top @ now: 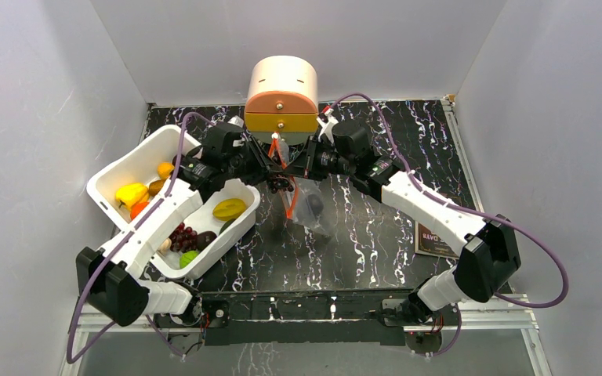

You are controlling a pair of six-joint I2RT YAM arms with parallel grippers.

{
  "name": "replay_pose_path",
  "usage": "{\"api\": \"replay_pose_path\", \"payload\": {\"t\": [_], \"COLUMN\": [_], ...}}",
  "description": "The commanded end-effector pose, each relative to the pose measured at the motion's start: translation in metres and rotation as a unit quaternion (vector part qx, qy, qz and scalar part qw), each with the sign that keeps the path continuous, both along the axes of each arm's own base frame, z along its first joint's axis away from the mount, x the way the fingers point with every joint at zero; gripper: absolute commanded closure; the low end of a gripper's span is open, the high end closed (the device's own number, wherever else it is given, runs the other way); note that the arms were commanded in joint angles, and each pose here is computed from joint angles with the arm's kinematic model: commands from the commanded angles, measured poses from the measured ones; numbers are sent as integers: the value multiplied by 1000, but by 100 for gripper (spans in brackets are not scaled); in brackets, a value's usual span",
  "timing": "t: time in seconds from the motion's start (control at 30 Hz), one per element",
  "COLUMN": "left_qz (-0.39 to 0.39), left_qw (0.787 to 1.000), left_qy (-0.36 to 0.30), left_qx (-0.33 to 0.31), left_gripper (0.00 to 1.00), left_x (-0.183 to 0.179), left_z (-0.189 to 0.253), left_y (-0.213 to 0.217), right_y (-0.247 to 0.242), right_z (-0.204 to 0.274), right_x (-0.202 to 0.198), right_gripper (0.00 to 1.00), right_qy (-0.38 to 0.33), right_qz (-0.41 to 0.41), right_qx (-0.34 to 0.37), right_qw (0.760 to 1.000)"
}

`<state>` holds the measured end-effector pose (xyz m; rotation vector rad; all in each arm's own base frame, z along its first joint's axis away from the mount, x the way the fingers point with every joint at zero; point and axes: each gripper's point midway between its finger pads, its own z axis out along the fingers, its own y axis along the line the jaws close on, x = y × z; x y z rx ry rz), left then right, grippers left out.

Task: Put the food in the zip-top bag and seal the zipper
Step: Place the fake fruit in the zipper food storage bag.

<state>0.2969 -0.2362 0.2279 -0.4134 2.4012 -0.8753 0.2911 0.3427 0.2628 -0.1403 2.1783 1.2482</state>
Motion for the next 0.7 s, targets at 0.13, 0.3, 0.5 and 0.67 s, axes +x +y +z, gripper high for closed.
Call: {"api": "replay_pose_path", "payload": {"t": [0.13, 0.3, 0.5, 0.67], "left_qz": [23, 19, 16, -14], "left_qw": [999, 999, 998, 999], "left_qy": [5, 28, 37, 43], "left_qx": [-28, 34, 53, 10], "left_gripper": [74, 74, 72, 49], "left_x": [-7, -5, 1, -7], "left_z": [3, -19, -24, -13], "left_y": [2, 12, 11, -4], "right_y": [2, 8, 15, 12], "right_z": [50, 53, 38, 27], "right_x": [-10, -20, -27, -23], "right_gripper": [100, 100, 100, 100], "right_qy": [-43, -45, -29, -19], "right_qz": [7, 36, 57, 38], "right_qx": [74, 86, 75, 57], "right_qw": [996, 995, 995, 997]}}
